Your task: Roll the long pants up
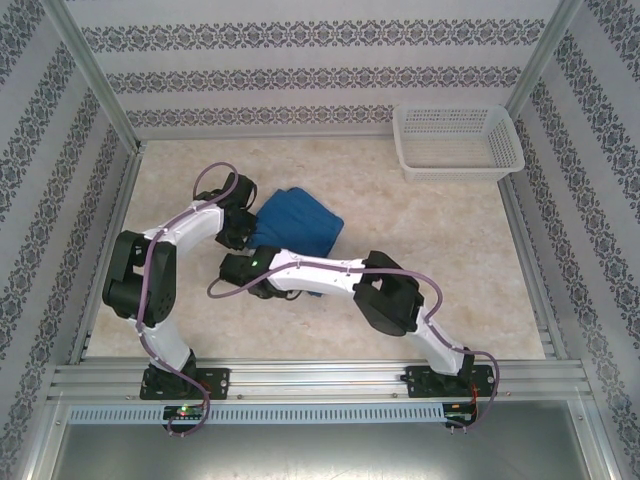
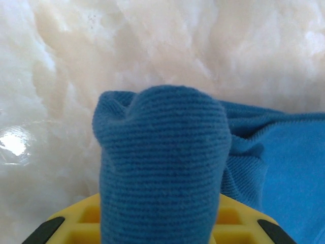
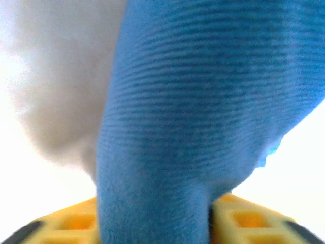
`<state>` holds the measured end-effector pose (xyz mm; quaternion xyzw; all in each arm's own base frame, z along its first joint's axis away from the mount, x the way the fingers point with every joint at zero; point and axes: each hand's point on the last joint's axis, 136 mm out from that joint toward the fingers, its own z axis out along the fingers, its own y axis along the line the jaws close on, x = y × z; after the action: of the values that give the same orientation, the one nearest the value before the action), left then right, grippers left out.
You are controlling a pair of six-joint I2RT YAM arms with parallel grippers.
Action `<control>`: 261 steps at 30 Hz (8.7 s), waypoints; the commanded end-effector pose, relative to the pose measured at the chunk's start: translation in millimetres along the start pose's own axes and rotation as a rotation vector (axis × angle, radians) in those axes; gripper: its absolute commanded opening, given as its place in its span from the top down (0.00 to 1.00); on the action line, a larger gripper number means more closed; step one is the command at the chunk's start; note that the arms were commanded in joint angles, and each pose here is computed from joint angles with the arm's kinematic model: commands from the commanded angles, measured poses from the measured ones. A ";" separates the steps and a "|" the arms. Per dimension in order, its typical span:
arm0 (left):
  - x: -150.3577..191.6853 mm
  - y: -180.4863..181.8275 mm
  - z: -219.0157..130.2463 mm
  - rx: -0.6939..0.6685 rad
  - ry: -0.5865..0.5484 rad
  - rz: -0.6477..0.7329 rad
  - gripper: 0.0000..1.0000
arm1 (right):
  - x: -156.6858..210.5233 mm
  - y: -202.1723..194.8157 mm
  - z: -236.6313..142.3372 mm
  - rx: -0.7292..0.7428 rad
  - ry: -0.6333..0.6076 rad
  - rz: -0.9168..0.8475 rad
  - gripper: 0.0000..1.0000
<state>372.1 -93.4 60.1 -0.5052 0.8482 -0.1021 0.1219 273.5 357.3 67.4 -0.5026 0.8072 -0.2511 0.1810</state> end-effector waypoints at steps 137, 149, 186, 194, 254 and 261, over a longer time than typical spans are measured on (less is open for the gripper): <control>52.1 -135.2 -57.6 0.427 -0.063 0.225 0.00 | 48.3 -16.7 17.1 -1.559 0.169 0.908 1.00; 71.5 -137.3 -47.9 0.458 0.026 0.264 0.00 | 47.1 -18.8 20.8 -1.580 0.169 0.921 1.00; 102.9 -106.6 10.8 0.490 0.091 0.263 0.48 | 54.2 -43.8 16.4 -1.587 0.161 0.954 1.00; 101.8 -104.2 8.5 0.429 0.092 0.283 1.00 | 72.8 -53.5 26.5 -1.329 0.193 0.912 0.52; 142.3 -29.1 -22.0 0.025 0.230 0.312 1.00 | 41.3 -0.5 22.6 0.056 0.057 0.202 0.11; 146.2 -24.3 -30.0 0.032 0.261 0.322 1.00 | 59.3 -20.8 58.2 0.053 0.086 0.154 0.77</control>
<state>360.8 -228.9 83.6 -0.3525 0.9120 -0.1751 0.1150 271.3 323.3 74.6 -0.4333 0.8227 -0.2724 0.2475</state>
